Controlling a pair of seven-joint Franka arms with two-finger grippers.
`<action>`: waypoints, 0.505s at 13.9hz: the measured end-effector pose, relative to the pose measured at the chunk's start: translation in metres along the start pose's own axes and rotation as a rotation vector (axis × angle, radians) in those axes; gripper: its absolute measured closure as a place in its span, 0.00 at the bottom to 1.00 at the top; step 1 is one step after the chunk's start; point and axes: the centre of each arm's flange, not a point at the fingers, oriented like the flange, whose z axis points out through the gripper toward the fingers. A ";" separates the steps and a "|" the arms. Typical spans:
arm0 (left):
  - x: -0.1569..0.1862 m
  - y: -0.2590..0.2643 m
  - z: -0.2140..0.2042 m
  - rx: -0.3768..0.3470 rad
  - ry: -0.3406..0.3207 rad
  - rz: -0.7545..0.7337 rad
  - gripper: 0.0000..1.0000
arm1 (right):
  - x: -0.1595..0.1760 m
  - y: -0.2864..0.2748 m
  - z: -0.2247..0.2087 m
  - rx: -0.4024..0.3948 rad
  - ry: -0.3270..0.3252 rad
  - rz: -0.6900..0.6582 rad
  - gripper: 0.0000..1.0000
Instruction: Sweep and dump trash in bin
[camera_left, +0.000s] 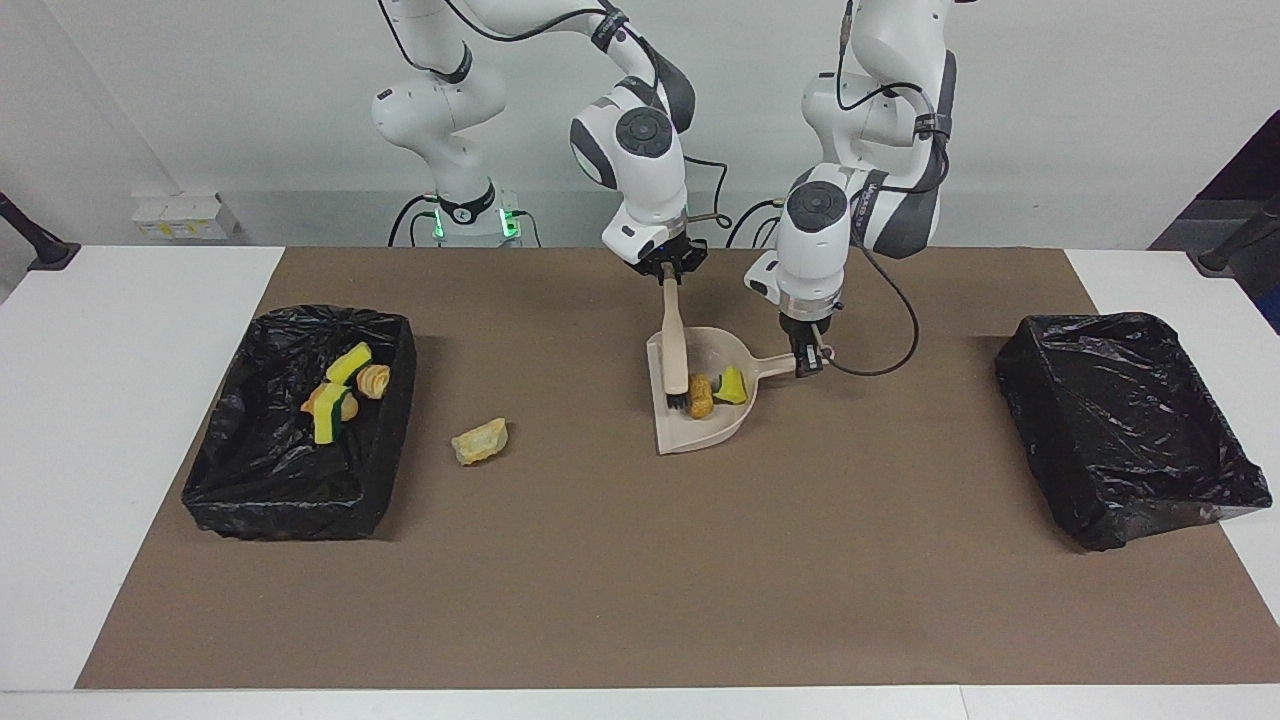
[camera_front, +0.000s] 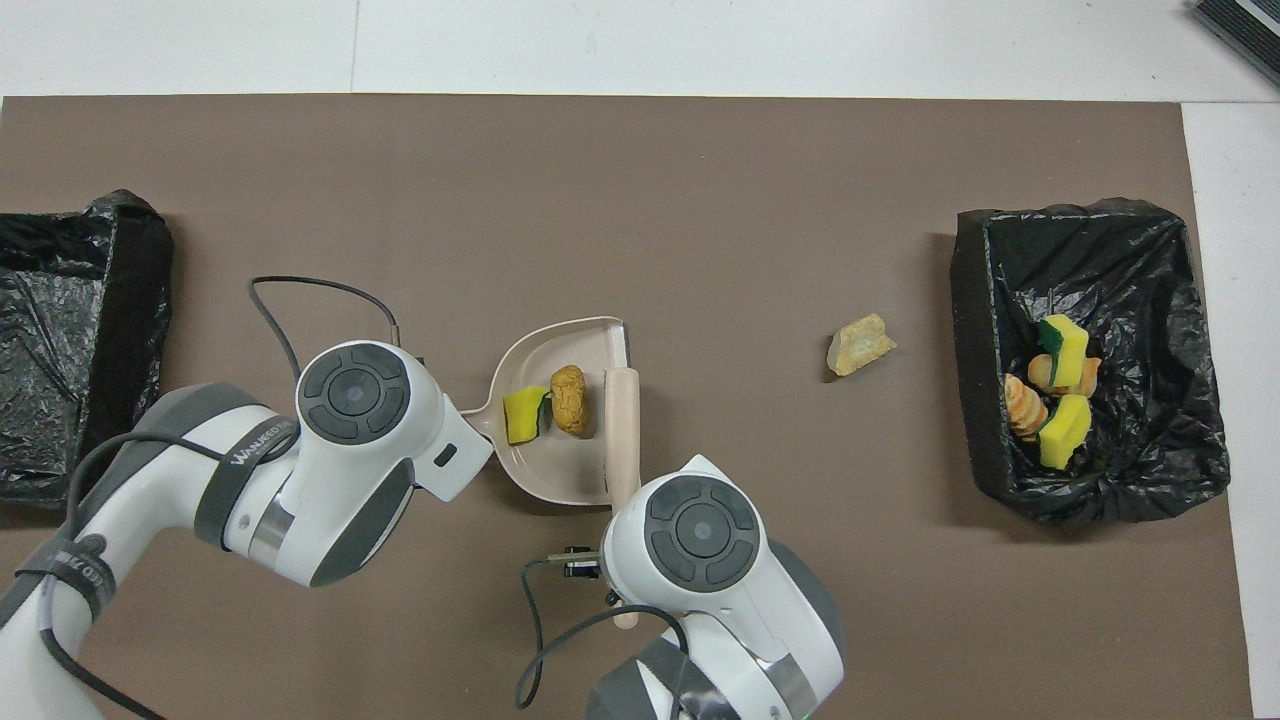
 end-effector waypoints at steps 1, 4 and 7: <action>-0.007 -0.007 -0.004 0.008 0.006 -0.018 0.67 | 0.010 0.010 -0.003 -0.029 0.029 -0.002 0.73; -0.018 -0.024 -0.020 0.036 0.028 -0.057 0.67 | 0.069 0.068 -0.021 -0.114 0.110 0.011 0.73; -0.026 -0.029 -0.020 0.032 0.034 -0.079 0.67 | 0.131 0.142 -0.045 -0.249 0.114 0.032 0.73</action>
